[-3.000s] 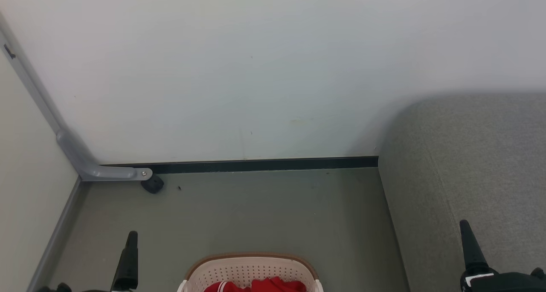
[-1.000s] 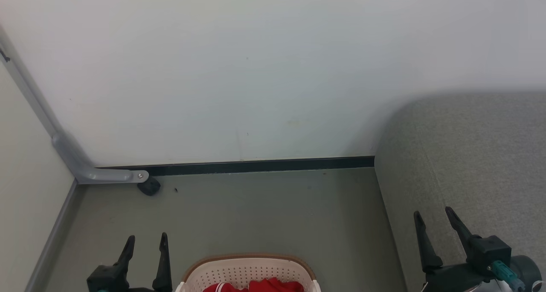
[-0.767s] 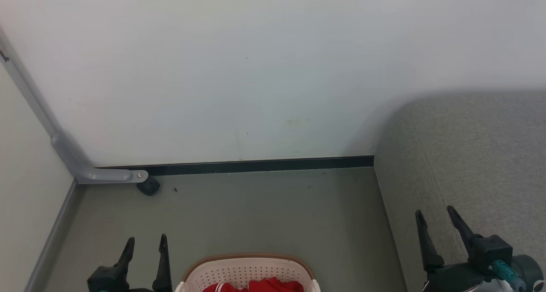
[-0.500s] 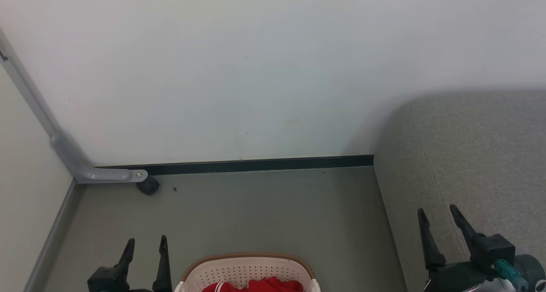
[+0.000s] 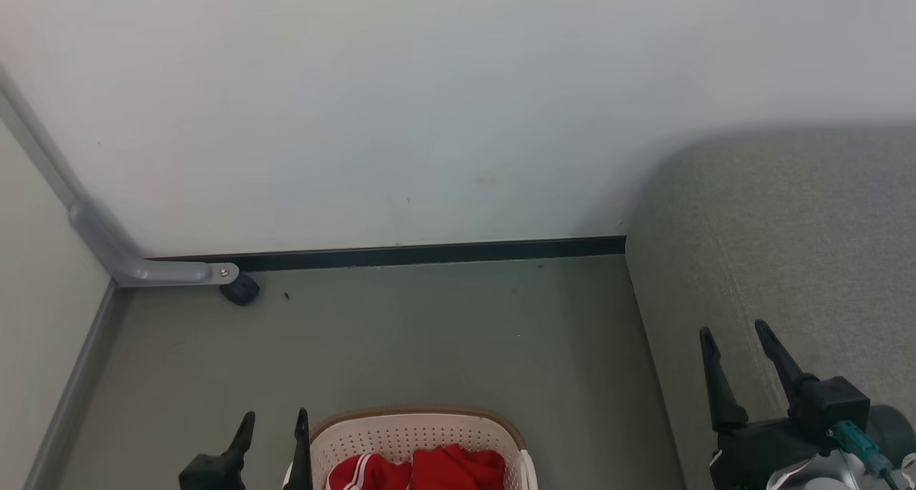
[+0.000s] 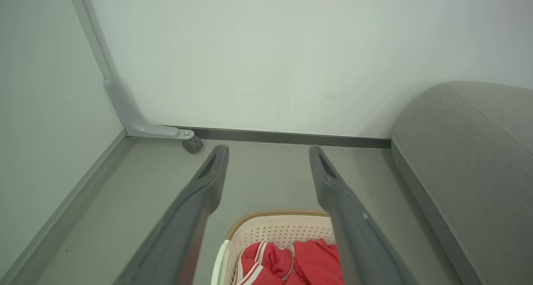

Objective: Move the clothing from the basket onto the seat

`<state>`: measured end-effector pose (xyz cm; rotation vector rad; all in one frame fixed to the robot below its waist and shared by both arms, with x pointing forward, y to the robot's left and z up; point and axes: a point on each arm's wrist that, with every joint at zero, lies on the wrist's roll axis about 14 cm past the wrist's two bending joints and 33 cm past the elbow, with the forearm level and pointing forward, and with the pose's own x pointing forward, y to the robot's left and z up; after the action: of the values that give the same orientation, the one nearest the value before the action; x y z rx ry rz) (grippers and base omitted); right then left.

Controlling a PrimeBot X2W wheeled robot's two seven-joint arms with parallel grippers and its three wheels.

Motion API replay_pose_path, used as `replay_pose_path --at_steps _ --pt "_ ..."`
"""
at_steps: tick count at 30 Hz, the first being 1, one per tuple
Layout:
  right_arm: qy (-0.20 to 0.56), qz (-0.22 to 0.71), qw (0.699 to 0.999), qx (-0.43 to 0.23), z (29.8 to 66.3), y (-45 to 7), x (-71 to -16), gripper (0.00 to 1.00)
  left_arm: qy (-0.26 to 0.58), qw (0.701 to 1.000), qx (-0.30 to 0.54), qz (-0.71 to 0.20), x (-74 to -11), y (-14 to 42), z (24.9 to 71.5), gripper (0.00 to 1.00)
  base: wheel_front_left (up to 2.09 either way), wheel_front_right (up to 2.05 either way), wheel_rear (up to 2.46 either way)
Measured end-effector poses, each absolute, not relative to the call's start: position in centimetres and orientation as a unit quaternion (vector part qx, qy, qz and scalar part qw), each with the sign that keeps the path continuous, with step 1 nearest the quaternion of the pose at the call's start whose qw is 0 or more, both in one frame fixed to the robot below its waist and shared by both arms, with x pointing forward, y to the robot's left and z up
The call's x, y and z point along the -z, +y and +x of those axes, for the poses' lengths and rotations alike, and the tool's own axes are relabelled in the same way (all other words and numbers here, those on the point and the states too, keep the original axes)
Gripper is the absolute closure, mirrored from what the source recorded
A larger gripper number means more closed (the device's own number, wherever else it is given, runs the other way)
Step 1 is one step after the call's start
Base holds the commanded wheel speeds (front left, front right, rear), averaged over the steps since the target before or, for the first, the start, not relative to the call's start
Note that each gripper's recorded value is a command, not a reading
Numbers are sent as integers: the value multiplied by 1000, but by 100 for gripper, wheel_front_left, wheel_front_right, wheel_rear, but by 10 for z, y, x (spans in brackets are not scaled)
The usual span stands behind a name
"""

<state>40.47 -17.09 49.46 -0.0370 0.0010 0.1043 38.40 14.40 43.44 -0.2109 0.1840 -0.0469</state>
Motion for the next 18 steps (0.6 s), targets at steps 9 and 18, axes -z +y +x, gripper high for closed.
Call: replay_pose_path --at_steps 9,18 --pt "-10 -13 999 -50 423 -172 -499 0 153 981 63 -106 -397 112 386 0 0 0 0" --pt "-30 1 998 -48 452 -169 -506 0 225 964 101 -98 -357 86 400 0 0 0 0"
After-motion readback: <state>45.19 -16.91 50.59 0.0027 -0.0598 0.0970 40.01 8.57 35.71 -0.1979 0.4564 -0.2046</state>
